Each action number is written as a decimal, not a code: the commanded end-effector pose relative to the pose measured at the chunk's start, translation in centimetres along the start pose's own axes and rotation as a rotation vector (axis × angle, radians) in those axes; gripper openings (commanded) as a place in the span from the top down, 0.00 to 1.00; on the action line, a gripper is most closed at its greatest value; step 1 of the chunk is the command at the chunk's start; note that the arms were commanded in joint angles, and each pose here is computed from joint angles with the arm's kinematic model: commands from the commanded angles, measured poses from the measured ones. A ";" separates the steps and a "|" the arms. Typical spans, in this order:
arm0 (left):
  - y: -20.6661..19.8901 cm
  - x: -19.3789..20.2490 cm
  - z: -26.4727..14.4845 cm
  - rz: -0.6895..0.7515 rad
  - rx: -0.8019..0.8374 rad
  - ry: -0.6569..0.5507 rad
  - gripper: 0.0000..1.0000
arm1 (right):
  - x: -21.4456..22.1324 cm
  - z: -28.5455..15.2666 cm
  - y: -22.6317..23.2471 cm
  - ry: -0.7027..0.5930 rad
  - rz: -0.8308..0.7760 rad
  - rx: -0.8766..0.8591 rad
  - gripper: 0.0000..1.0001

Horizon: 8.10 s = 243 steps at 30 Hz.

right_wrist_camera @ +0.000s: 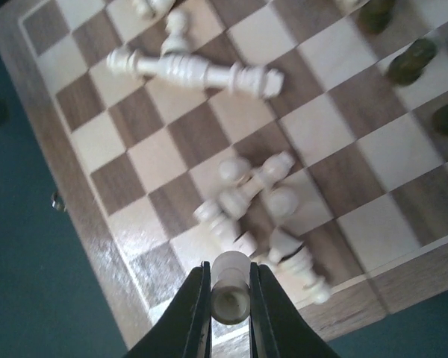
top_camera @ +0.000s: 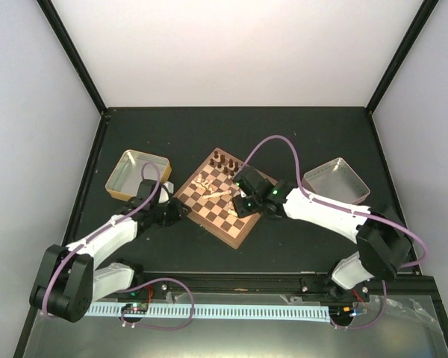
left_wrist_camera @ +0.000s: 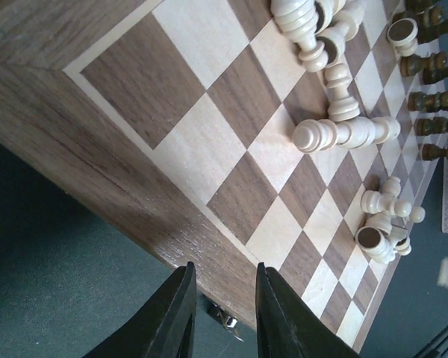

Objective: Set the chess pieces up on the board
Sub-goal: Pick up the chess piece from the chessboard, then place the chess piece on the chessboard, then pick up the chess piece from the chessboard, then place the chess piece on the chessboard, then pick up the chess piece from the chessboard.

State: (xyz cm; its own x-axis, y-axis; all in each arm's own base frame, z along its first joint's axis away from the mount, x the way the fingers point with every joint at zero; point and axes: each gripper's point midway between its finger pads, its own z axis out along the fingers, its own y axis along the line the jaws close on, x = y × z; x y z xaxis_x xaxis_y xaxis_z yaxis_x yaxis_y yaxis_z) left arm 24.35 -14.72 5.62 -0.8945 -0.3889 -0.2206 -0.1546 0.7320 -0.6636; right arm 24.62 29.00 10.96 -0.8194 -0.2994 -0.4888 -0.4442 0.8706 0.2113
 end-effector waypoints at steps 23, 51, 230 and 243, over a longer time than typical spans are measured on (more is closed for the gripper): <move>-0.5 -0.8 -1.1 0.018 -0.002 -0.064 0.75 | 7.3 2.9 2.7 0.126 -0.154 0.058 0.85; -0.8 -1.3 -1.8 0.045 -0.004 -0.098 0.66 | -0.9 2.4 -0.2 -0.019 0.019 0.152 0.63; -5.3 -3.2 -5.2 0.200 0.098 -0.189 0.42 | -2.9 -0.3 -1.0 -0.078 0.047 0.157 0.60; -5.3 -5.2 -8.1 0.228 0.070 -0.389 0.41 | -2.6 5.1 0.8 0.087 -0.073 0.136 0.62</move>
State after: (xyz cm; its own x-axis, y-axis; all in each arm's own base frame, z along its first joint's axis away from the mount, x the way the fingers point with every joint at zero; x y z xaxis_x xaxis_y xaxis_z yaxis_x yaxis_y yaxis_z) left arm 25.69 -13.08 13.92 -0.7575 -0.3881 -0.5250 0.0490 0.7681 -0.6384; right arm 28.19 31.91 8.32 -0.8233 -0.3562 -0.4419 -0.4241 0.9035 0.0619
